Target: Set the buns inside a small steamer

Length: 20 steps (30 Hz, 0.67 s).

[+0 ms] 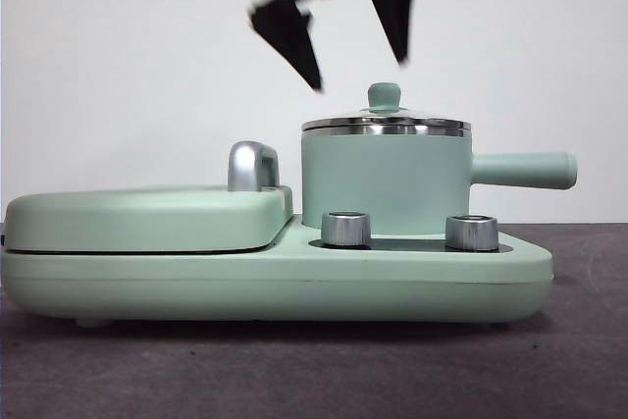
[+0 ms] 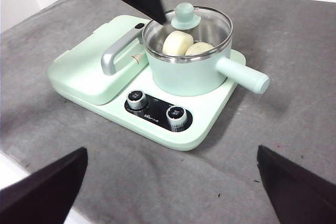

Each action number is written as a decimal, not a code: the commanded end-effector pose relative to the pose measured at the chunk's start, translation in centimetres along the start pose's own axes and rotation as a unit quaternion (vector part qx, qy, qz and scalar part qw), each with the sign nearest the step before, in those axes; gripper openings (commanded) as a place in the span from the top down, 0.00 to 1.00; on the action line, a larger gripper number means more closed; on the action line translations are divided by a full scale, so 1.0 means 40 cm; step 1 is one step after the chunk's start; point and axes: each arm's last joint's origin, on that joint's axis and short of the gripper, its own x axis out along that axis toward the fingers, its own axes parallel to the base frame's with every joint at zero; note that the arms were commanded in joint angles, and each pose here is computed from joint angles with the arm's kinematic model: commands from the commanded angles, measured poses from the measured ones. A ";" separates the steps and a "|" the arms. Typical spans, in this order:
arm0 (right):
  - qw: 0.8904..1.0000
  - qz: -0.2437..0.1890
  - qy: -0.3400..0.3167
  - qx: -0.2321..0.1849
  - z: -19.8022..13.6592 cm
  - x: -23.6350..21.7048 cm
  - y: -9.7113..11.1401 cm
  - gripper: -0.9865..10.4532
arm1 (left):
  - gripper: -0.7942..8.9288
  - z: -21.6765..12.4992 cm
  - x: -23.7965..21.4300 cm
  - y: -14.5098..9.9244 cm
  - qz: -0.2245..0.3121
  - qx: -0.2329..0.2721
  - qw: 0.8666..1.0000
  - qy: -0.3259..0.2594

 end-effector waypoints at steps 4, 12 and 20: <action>1.000 0.018 -0.006 0.005 0.005 -0.006 0.003 0.46 | 0.31 -0.087 -0.167 -0.040 -0.063 -0.011 0.998 -0.020; 1.000 0.030 -0.004 0.004 0.004 -0.006 0.005 0.46 | 0.31 -0.330 -0.198 -0.053 -0.065 0.014 0.998 0.018; 0.999 0.034 0.000 0.003 0.001 -0.001 0.005 0.57 | 0.32 -0.540 -0.187 -0.043 -0.066 -0.020 0.990 -0.123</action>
